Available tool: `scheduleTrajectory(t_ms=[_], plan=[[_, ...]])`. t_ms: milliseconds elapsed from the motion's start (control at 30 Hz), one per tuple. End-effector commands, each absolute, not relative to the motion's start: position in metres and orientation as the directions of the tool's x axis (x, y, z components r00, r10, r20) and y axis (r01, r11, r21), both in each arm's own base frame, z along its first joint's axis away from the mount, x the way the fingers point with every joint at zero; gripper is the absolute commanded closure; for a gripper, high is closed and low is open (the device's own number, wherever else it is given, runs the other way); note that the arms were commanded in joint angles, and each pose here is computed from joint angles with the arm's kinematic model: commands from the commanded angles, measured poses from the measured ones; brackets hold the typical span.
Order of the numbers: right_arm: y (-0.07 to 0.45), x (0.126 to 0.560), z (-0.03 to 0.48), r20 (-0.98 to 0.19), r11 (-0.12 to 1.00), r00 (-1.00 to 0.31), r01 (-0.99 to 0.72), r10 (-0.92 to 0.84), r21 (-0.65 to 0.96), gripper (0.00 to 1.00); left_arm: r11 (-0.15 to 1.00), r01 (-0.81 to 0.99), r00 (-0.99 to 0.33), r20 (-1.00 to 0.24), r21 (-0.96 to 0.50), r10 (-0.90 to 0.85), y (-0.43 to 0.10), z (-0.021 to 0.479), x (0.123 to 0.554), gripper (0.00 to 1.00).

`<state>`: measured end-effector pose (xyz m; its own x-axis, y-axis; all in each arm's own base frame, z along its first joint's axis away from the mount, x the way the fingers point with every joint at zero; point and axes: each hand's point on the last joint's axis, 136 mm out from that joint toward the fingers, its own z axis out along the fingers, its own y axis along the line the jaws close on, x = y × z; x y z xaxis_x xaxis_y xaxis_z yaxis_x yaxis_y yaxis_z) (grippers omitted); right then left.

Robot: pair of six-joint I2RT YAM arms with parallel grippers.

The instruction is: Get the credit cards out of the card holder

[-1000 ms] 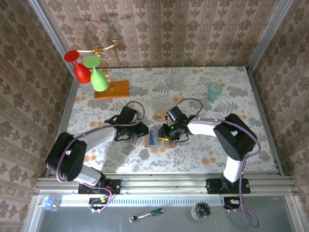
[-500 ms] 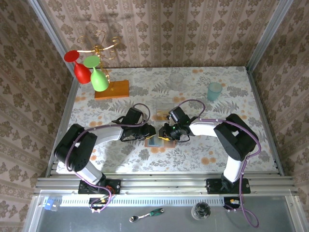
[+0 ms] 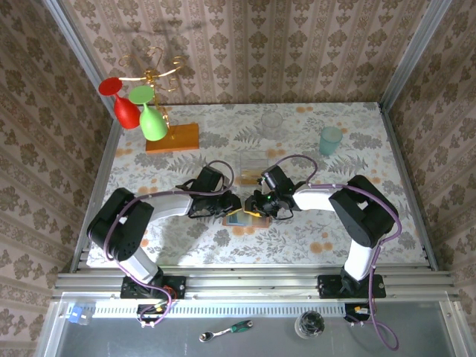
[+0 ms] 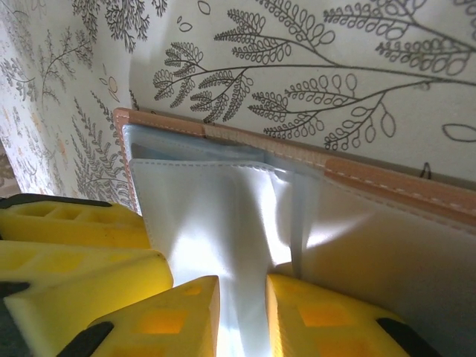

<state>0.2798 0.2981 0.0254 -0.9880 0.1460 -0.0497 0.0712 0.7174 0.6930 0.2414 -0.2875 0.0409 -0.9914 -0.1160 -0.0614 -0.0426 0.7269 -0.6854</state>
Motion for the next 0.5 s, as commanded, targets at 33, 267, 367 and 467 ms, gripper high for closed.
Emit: scheduleTrajectory(t_ms=[33, 267, 367, 467], plan=[[0.298, 0.277, 0.032, -0.041, 0.696, -0.987, 0.081, 0.156, 0.714, 0.75, 0.703, -0.024, -0.990, -0.078, -0.711, -0.113, -0.299, 0.054, 0.248, 0.80], [0.286, 0.281, 0.049, -0.083, 0.696, -0.980, 0.066, 0.178, 0.715, 0.75, 0.701, -0.011, -0.989, -0.095, -0.713, -0.112, -0.300, 0.064, 0.248, 0.79], [0.277, 0.283, 0.057, -0.105, 0.709, -0.976, 0.061, 0.188, 0.703, 0.75, 0.700, -0.002, -0.989, -0.101, -0.714, -0.106, -0.302, 0.068, 0.249, 0.77], [0.266, 0.282, 0.060, -0.125, 0.732, -0.974, 0.057, 0.192, 0.679, 0.75, 0.696, 0.011, -0.990, -0.107, -0.718, -0.095, -0.308, 0.073, 0.249, 0.74]])
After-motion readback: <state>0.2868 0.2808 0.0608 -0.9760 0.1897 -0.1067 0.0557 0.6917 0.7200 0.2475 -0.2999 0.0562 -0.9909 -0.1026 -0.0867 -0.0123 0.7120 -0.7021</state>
